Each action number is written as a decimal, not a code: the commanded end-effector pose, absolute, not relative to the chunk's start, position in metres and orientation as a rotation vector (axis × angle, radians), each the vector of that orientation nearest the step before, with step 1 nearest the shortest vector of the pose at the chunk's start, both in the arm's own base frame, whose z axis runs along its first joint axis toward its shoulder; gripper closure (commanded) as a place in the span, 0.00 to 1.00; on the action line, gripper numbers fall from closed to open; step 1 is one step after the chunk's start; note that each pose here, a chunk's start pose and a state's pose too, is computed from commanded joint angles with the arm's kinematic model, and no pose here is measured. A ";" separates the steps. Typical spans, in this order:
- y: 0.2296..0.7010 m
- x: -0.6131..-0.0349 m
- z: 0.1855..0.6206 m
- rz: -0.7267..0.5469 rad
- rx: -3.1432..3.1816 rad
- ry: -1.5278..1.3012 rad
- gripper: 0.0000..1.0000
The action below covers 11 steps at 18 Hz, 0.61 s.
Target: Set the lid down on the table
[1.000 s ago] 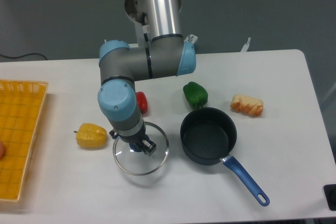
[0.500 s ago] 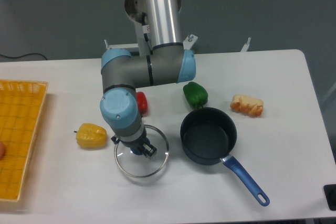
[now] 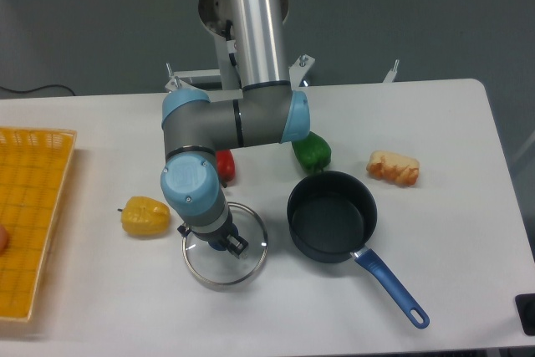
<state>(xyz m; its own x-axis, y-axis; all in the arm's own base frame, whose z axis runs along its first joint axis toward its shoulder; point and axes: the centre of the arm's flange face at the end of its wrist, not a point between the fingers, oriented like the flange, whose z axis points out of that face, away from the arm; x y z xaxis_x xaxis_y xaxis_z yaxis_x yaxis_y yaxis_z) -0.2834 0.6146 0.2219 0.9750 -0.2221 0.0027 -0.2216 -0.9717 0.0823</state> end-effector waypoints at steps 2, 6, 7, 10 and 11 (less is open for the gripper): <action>0.615 -0.283 0.219 -0.007 3.036 -0.344 0.52; 0.615 -0.283 0.218 -0.006 3.034 -0.344 0.51; 0.615 -0.283 0.218 -0.006 3.034 -0.344 0.51; 0.615 -0.283 0.218 -0.007 3.036 -0.344 0.50; 0.615 -0.283 0.217 -0.006 3.034 -0.344 0.49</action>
<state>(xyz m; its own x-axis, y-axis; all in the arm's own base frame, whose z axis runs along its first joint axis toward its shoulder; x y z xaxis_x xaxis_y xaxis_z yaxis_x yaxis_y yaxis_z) -0.2829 0.6155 0.2170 0.9746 -0.2237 0.0063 -0.2234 -0.9708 0.0875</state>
